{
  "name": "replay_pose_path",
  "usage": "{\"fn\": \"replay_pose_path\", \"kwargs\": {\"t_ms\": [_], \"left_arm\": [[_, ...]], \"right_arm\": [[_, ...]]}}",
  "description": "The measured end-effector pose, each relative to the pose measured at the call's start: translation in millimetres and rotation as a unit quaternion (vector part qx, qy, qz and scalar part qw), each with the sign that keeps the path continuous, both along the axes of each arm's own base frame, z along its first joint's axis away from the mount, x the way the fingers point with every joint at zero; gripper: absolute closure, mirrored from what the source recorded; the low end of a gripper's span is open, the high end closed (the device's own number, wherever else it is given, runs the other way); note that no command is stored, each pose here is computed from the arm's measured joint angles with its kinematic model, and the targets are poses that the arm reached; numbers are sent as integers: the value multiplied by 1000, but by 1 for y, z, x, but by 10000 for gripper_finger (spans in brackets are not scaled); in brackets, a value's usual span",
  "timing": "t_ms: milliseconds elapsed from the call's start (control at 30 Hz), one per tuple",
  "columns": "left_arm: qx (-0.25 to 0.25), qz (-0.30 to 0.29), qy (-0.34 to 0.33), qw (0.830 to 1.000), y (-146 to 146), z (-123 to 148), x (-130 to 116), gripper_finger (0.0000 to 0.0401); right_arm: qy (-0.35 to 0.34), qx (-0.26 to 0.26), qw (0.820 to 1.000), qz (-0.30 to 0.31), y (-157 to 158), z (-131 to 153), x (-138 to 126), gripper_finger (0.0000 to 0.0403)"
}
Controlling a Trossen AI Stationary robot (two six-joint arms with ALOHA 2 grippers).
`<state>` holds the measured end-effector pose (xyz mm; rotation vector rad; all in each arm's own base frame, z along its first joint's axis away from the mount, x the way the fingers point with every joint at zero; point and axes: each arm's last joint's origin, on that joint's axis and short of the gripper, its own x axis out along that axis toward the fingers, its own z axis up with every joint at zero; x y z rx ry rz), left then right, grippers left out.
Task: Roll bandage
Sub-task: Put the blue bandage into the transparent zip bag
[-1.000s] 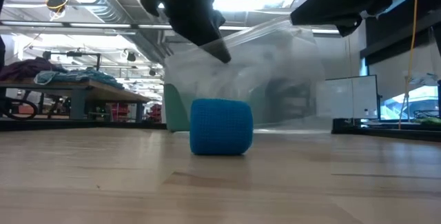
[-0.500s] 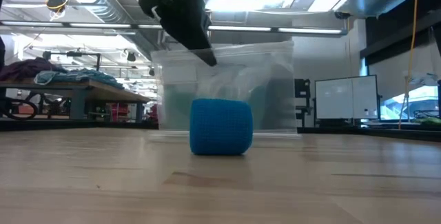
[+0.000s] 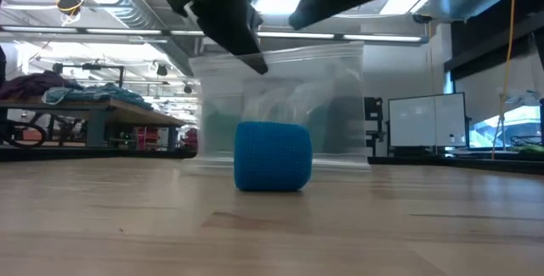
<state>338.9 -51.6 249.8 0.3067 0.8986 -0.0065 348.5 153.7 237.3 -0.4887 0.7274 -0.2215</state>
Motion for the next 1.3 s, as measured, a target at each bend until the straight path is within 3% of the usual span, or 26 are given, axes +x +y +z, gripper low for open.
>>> {"fn": "replay_pose_path", "kwargs": {"t_ms": [300,567,733,833,933,1100,1233,1300], "left_arm": [[-8,8,-1,1000,0,0,0,397],[-8,1,-3,1000,-1,0,0,396],[5,0,-4,1000,2,1,1,400],[36,29,6,999,9,-1,-1,398],[101,68,8,992,16,0,-2,400],[205,122,-23,971,24,8,1,397],[221,117,-60,966,21,19,3,396],[200,79,-64,975,16,23,0,396]], "right_arm": [[32,17,999,-12,-19,-23,18,256],[27,-18,998,-47,-25,-28,22,256],[74,66,995,0,-31,-42,27,282],[81,106,991,5,-26,-46,27,343],[81,123,989,2,-21,-51,23,392],[37,98,994,-38,-15,-55,19,390],[14,96,993,-68,-18,-61,17,395],[0,91,991,-94,-23,-65,16,392]]}}
